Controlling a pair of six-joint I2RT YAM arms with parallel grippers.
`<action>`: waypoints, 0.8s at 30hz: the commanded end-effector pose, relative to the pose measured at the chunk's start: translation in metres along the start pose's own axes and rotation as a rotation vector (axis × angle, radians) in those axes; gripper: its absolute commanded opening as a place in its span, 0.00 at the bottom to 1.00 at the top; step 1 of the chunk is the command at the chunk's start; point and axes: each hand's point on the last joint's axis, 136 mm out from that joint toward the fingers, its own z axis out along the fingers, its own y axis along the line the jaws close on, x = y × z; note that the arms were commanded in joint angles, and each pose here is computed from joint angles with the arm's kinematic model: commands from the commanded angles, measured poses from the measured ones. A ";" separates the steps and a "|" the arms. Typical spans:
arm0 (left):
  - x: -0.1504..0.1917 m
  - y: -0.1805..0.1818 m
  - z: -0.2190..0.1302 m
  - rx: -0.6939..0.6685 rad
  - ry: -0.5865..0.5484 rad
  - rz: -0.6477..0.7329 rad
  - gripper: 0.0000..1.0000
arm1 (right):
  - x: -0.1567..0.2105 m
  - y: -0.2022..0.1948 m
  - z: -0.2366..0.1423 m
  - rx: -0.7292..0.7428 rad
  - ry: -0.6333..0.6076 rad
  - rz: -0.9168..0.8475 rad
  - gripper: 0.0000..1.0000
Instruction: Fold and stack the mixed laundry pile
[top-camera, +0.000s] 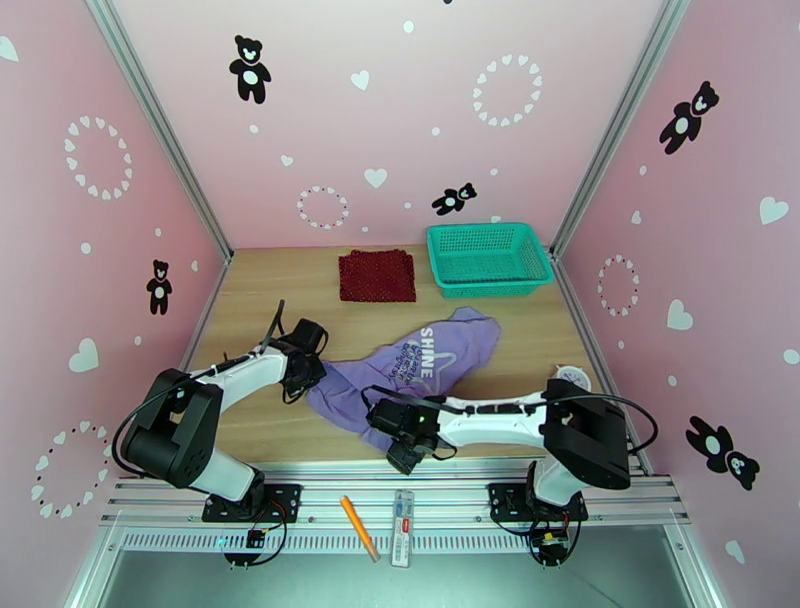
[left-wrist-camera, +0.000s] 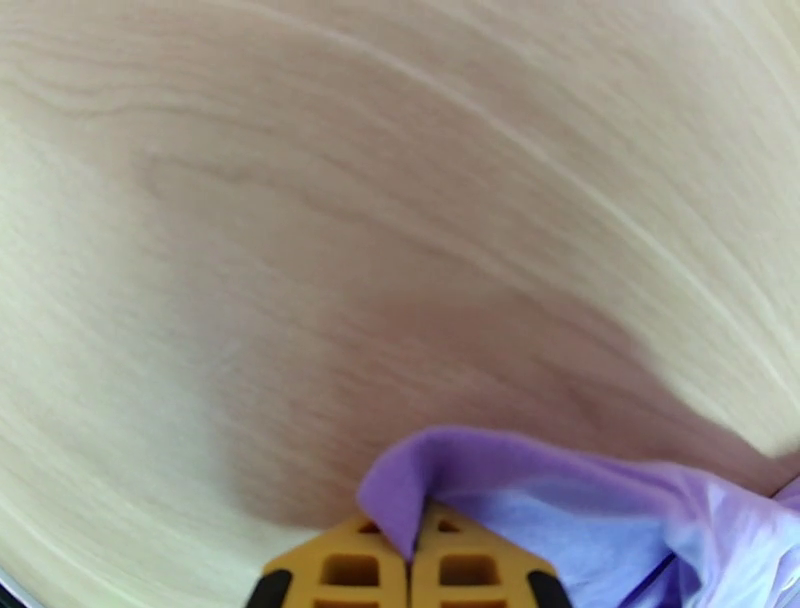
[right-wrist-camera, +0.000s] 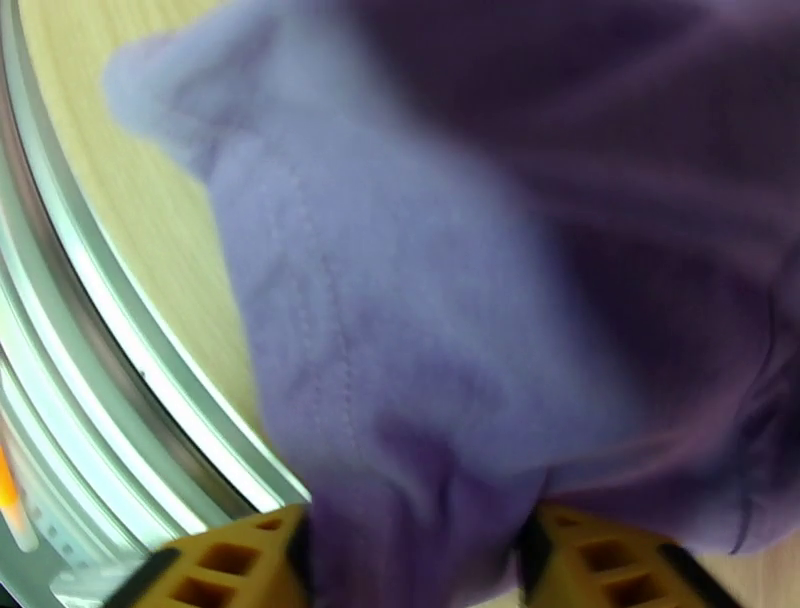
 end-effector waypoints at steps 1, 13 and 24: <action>0.025 0.018 0.017 -0.053 0.091 0.015 0.00 | -0.004 -0.003 -0.001 0.034 -0.002 0.025 0.04; -0.074 -0.012 -0.203 0.143 -0.356 0.121 0.00 | -0.033 -0.058 -0.242 0.242 -0.415 -0.001 0.00; -0.063 0.012 -0.396 0.401 -0.583 0.306 0.00 | 0.002 -0.097 -0.425 0.284 -0.796 0.067 0.00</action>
